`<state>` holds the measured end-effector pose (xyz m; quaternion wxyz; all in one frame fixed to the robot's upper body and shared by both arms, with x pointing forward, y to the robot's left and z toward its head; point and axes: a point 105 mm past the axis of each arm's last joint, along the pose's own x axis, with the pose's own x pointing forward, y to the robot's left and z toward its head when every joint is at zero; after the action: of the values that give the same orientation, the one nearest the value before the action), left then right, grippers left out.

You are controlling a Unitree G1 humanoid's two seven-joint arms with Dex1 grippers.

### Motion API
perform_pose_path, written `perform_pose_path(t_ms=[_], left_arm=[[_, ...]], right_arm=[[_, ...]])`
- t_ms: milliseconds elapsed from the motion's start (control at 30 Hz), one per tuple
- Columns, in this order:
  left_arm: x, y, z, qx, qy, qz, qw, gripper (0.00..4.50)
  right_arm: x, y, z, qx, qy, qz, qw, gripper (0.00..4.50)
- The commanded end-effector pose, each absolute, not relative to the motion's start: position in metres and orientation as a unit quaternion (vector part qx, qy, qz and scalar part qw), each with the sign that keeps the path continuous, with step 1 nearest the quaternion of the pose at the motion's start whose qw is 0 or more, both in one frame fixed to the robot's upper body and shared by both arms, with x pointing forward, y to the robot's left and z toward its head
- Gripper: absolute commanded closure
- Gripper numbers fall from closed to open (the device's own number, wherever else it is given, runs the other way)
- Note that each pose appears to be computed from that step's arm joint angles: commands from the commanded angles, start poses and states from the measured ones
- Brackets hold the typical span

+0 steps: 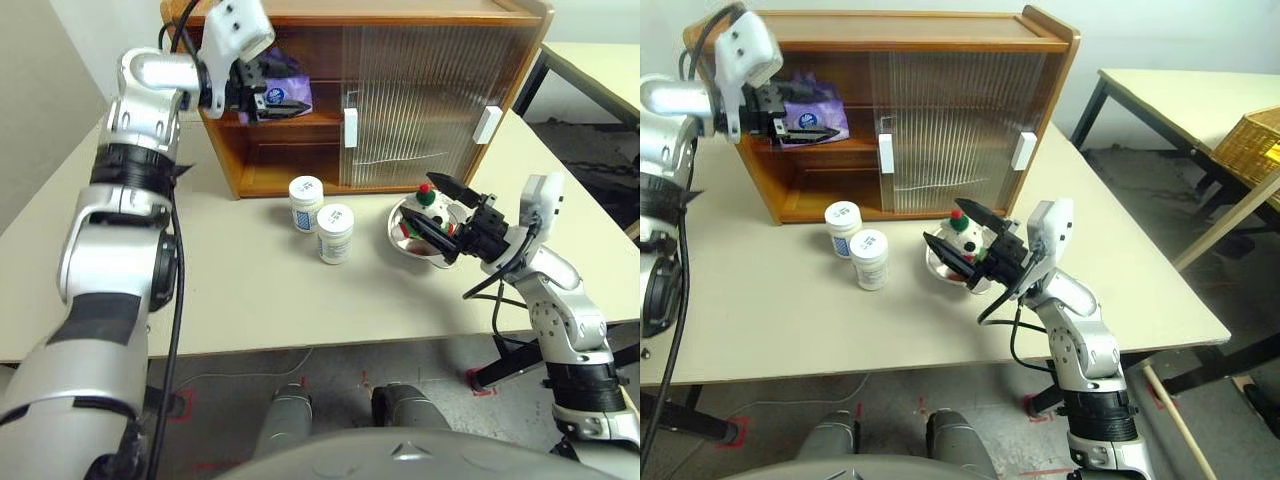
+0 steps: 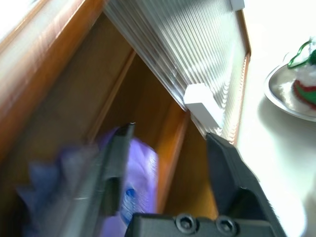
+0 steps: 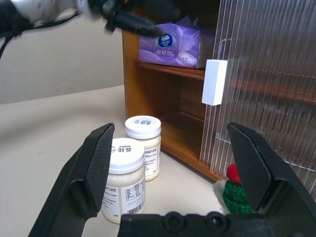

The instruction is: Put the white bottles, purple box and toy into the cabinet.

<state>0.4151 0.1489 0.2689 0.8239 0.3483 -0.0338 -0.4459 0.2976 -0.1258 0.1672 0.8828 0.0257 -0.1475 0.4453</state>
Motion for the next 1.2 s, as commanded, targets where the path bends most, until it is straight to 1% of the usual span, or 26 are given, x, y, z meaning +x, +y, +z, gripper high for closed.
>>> perform_pose_path(t_ms=[33, 133, 167, 300, 500, 633, 900, 1033, 1200], left_arm=[[0.41, 0.149, 0.263, 0.327, -0.033, -0.44, 0.836, 3.0], [0.41, 0.149, 0.258, 0.282, -0.039, -0.421, 0.861, 4.19], [0.409, 0.15, 0.256, 0.273, -0.041, -0.414, 0.867, 4.46], [0.409, 0.152, 0.247, 0.236, -0.042, -0.388, 0.89, 4.46], [0.402, 0.146, 0.236, 0.177, -0.039, -0.374, 0.91, 4.46], [0.402, 0.152, 0.228, 0.111, -0.037, -0.326, 0.938, 4.46], [0.403, 0.172, 0.212, 0.077, -0.023, -0.238, 0.968, 4.46], [0.404, 0.181, 0.212, 0.072, -0.035, -0.199, 0.977, 4.46], [0.41, 0.18, 0.208, 0.065, -0.037, -0.183, 0.98, 4.46]], right_arm=[[0.298, -0.128, 0.168, 0.025, -0.145, 0.445, 0.883, 0.0], [0.299, -0.129, 0.168, 0.023, -0.145, 0.445, 0.883, 0.0], [0.299, -0.129, 0.169, 0.023, -0.145, 0.445, 0.883, 0.0], [0.299, -0.13, 0.169, 0.022, -0.144, 0.445, 0.883, 0.0], [0.298, -0.13, 0.168, 0.02, -0.141, 0.448, 0.883, 0.0], [0.298, -0.13, 0.17, 0.019, -0.142, 0.447, 0.883, 0.0], [0.296, -0.131, 0.168, 0.02, -0.137, 0.449, 0.883, 0.0], [0.297, -0.131, 0.167, 0.02, -0.136, 0.448, 0.883, 0.0], [0.297, -0.13, 0.168, 0.021, -0.138, 0.448, 0.883, 0.0]])
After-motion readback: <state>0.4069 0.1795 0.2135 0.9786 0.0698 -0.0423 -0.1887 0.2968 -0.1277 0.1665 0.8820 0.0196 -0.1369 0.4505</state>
